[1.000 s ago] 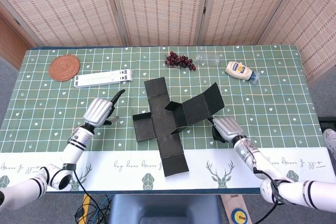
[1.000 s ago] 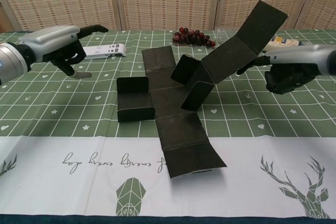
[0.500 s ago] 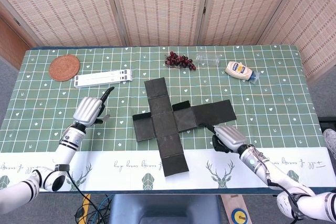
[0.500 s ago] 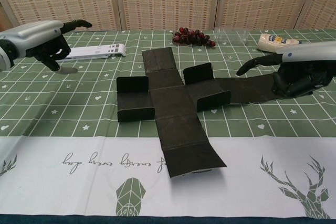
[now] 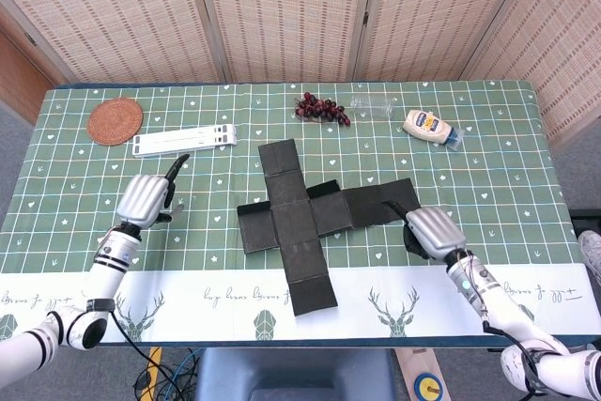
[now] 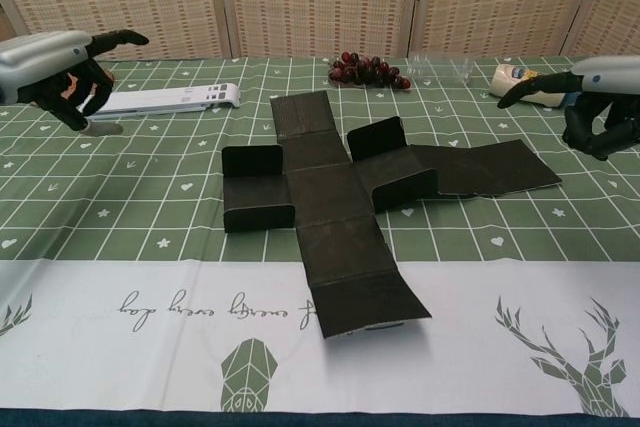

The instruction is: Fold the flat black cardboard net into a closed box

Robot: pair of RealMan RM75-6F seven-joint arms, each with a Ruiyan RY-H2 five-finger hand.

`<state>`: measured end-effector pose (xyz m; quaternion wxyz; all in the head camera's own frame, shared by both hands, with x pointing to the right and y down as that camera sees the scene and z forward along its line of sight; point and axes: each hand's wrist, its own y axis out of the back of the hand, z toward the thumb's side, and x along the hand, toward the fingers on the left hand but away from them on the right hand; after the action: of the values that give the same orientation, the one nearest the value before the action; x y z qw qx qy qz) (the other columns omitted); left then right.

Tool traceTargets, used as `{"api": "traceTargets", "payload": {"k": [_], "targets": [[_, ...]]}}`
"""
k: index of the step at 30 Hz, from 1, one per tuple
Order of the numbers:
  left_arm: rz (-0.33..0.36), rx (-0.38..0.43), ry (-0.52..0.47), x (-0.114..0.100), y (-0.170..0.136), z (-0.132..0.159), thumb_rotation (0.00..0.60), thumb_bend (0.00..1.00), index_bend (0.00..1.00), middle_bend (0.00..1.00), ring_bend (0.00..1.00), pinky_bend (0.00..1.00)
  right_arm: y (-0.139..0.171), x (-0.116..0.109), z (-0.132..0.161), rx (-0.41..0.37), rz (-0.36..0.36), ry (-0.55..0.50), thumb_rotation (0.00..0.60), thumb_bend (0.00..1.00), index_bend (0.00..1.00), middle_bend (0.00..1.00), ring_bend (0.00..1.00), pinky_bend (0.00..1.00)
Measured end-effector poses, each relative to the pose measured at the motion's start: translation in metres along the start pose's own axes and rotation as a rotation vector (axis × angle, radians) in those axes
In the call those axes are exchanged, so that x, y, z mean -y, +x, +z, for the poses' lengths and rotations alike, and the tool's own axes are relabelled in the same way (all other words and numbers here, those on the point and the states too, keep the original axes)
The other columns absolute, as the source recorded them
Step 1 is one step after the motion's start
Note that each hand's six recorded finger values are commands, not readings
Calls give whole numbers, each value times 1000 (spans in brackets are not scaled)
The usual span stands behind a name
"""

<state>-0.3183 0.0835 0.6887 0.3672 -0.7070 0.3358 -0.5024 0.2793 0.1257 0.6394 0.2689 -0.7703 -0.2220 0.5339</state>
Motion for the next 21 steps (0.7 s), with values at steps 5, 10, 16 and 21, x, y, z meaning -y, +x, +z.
{"api": "traceTargets", "payload": {"k": [5,10,16,21], "targets": [[3,-50,-8,-5,-16,-12,600,245,0,515,503,764,4,-5,-16,51,-29,33,600,393,92,391,459,697],[7,-127,-22,-10,-40,-29,600,245,9,411,408,667,8,-10,-31,90,-55,63,600,392,92,329,417,676],[33,-199,-8,-18,-66,-47,600,245,31,391,394,654,6,-14,-34,95,-57,124,600,356,86,195,580,808],[45,-198,-7,-22,-70,-47,600,244,31,391,393,654,-8,-17,-27,77,-33,184,600,207,0,109,692,970]]}}
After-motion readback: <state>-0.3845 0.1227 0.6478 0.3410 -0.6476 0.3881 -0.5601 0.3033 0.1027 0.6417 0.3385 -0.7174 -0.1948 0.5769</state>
